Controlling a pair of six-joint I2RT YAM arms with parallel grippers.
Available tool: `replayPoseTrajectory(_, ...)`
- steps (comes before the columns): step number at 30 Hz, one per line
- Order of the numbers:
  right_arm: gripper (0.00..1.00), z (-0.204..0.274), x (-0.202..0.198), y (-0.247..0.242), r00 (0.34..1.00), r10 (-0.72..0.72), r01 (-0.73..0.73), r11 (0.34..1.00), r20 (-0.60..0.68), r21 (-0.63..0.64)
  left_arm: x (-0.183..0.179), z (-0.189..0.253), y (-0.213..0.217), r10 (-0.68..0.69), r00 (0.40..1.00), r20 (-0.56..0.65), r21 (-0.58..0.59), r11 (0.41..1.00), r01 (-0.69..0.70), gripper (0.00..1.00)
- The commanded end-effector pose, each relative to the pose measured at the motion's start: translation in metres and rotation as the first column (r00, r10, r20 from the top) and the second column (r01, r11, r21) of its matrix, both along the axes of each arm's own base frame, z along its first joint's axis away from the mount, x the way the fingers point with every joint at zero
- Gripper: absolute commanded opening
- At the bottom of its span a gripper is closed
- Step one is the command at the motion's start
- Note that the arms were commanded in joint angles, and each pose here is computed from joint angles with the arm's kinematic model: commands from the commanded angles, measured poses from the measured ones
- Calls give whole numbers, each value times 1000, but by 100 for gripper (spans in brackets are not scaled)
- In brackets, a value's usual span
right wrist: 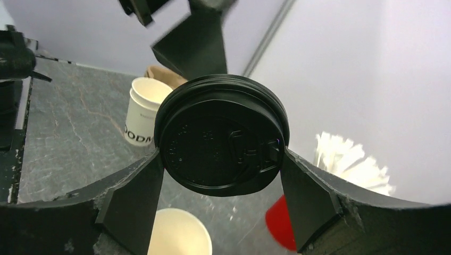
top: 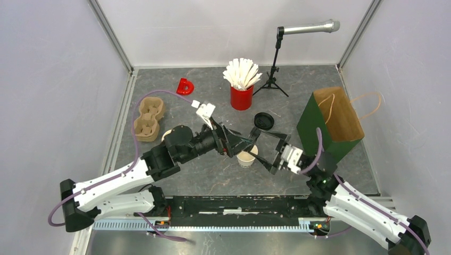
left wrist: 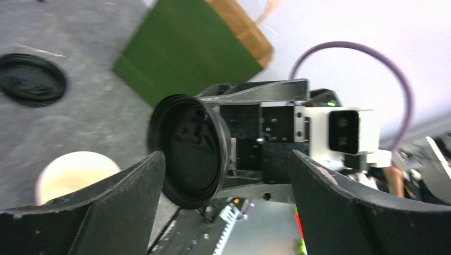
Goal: Pack the takeout coffee
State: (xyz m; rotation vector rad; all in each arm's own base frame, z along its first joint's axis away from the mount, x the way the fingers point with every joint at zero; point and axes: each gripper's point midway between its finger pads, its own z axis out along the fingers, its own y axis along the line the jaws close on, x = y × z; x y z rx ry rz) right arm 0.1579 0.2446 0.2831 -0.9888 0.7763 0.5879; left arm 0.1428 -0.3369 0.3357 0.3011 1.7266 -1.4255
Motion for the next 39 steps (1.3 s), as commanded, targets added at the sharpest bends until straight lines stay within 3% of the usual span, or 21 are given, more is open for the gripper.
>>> replayPoseTrajectory(1,75,-17,33,-10,924,-187,155,980,-334,-121,49,-1,48,266,960,91,155,948,-278,95)
replayPoseTrajectory(4,79,-37,43,-18,814,-324,194,934,-482,-301,77,-27,75,341,939,46,268,901,-340,97)
replayPoseTrajectory(8,82,-72,45,-26,648,-503,131,814,-572,-566,87,-52,86,311,947,-76,254,925,-283,92)
replayPoseTrajectory(15,83,-91,39,-29,514,-633,-40,656,-579,-754,69,-88,78,178,954,-240,171,975,-139,86)
replayPoseTrajectory(25,83,-104,37,-15,422,-689,-134,595,-589,-793,61,-121,63,87,935,-343,-10,995,-96,84)
replayPoseTrajectory(39,84,-113,44,15,418,-745,-164,500,-519,-850,73,-160,64,148,911,-384,63,989,-134,82)
